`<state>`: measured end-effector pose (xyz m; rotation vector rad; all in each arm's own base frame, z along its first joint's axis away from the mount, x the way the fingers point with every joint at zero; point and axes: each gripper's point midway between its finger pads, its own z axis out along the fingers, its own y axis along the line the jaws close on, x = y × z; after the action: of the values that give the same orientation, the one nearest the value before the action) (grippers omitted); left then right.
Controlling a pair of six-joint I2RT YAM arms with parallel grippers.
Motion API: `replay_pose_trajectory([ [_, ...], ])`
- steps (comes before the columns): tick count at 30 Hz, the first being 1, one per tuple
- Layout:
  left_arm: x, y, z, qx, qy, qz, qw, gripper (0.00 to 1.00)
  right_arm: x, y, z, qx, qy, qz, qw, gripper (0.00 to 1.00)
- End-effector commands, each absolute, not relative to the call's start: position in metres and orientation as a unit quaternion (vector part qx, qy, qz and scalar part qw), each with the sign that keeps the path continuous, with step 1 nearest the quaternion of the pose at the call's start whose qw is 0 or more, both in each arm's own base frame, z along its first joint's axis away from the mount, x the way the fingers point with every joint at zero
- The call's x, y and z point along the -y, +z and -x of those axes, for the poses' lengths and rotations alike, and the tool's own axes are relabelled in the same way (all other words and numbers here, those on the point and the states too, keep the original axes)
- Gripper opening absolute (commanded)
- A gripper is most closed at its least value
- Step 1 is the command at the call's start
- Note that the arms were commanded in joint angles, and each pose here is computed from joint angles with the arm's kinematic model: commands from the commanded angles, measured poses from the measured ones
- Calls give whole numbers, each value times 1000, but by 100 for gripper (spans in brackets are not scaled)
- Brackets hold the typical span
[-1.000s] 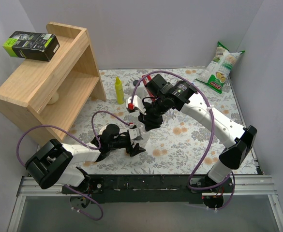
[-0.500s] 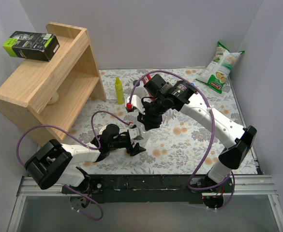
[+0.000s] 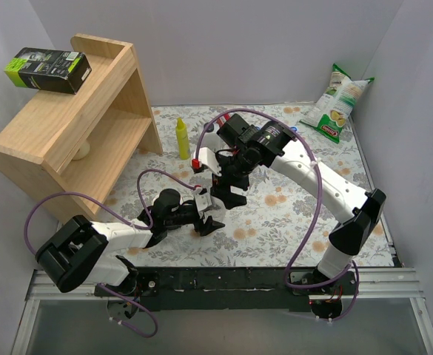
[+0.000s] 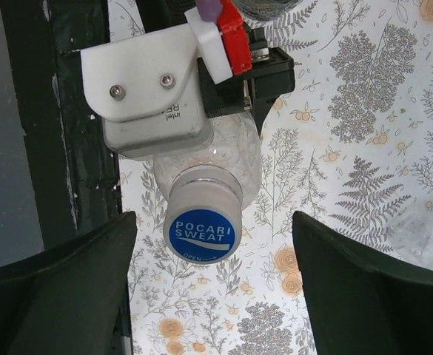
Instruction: Screw on the bottle caps
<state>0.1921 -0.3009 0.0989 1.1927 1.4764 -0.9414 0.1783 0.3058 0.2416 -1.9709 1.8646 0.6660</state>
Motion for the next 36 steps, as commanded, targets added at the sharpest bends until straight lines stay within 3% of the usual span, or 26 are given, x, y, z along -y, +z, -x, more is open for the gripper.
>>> replay_pose_trajectory([
  [1, 305, 118, -194, -586, -394, -491, 510, 0, -294, 262, -175, -646, 222, 701, 203, 92],
  [10, 309, 122, -189, -595, -424, -474, 492, 0, -283, 303, -174, -626, 285, 657, 309, 93],
  [18, 317, 127, -194, -589, -431, -481, 486, 0, -307, 303, -185, -608, 305, 661, 316, 88],
  [36, 326, 131, -194, -597, -455, -468, 466, 0, -316, 302, -171, -567, 328, 697, 291, 88],
])
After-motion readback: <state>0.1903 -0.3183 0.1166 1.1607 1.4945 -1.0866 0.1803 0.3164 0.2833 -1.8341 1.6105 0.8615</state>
